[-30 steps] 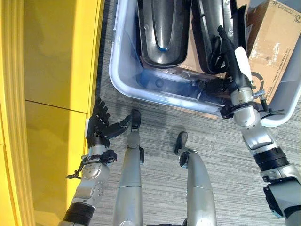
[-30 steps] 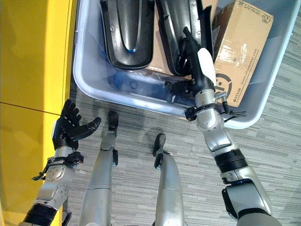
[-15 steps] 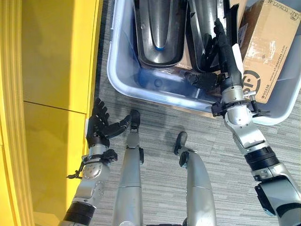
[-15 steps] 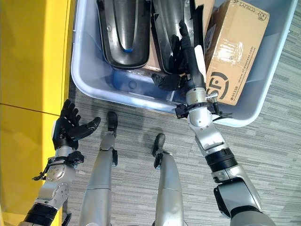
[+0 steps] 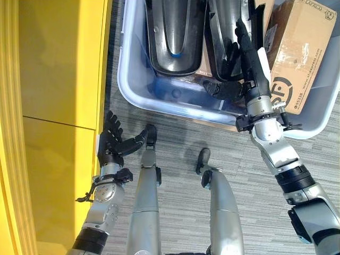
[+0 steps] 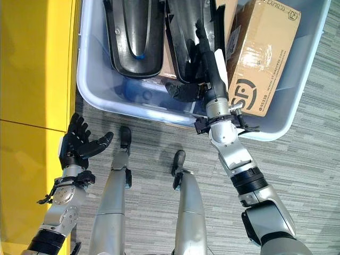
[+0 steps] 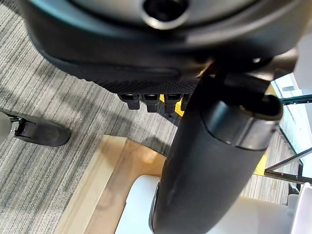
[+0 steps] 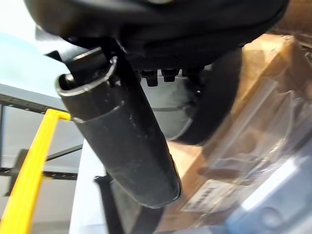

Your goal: Move parts from the plastic box to the shelf.

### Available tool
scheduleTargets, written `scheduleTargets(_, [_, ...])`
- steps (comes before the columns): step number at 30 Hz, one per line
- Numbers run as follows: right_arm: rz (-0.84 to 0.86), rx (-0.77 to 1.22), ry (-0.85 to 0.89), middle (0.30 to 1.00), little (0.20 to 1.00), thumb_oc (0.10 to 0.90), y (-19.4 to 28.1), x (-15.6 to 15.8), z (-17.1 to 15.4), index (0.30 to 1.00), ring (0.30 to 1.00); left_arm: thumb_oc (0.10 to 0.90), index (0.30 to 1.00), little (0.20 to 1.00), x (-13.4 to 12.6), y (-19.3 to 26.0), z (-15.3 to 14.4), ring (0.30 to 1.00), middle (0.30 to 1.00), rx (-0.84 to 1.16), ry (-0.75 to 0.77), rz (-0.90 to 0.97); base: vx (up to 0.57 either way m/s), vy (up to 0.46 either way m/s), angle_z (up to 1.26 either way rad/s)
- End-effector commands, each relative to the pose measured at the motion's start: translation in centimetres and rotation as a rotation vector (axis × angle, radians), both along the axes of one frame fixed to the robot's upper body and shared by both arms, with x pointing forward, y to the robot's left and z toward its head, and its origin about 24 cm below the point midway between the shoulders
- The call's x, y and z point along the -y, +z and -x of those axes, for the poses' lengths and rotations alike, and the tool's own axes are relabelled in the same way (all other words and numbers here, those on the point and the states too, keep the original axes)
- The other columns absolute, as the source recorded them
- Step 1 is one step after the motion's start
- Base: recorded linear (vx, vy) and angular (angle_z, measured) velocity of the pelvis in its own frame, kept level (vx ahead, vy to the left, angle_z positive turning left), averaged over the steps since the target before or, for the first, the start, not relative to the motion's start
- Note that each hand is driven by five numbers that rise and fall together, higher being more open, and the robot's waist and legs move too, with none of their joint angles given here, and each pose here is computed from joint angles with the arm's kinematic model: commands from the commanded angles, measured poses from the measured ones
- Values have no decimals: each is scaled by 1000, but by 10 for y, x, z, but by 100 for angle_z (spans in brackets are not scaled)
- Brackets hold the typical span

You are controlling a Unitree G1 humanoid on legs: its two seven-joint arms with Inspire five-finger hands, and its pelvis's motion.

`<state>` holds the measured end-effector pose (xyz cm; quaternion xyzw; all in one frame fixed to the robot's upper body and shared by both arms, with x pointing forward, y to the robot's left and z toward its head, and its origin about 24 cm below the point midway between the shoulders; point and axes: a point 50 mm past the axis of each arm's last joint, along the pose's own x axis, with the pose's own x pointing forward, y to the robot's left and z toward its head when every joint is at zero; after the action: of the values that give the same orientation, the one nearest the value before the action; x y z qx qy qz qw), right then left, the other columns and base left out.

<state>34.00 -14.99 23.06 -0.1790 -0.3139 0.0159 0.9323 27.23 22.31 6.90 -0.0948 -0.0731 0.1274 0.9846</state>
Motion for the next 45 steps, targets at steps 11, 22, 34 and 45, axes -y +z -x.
scheduleTargets(11, [-77, 337, 256, 1000, 1000, 900, 63, -15, 47, 1000, 1000, 900, 1000, 1000, -2, 24, 10, 1000, 1000, 136, 13, 14, 0, 0, 0])
scheduleTargets(22, [37, 425, 150, 1000, 1000, 900, 68, 3, 63, 1000, 1000, 900, 1000, 1000, -6, 23, 14, 1000, 1000, 137, 27, -3, 0, 0, 0])
scheduleTargets(34, [221, 384, -8, 1000, 1000, 900, 55, 22, 58, 1000, 1000, 900, 1000, 1000, -8, 25, 17, 1000, 1000, 151, 35, -14, 0, 0, 0])
scheduleTargets(45, [548, 415, -271, 1000, 1000, 900, 52, 45, 53, 1000, 1000, 900, 1000, 1000, -8, 26, 21, 1000, 1000, 169, 31, -29, 0, 0, 0])
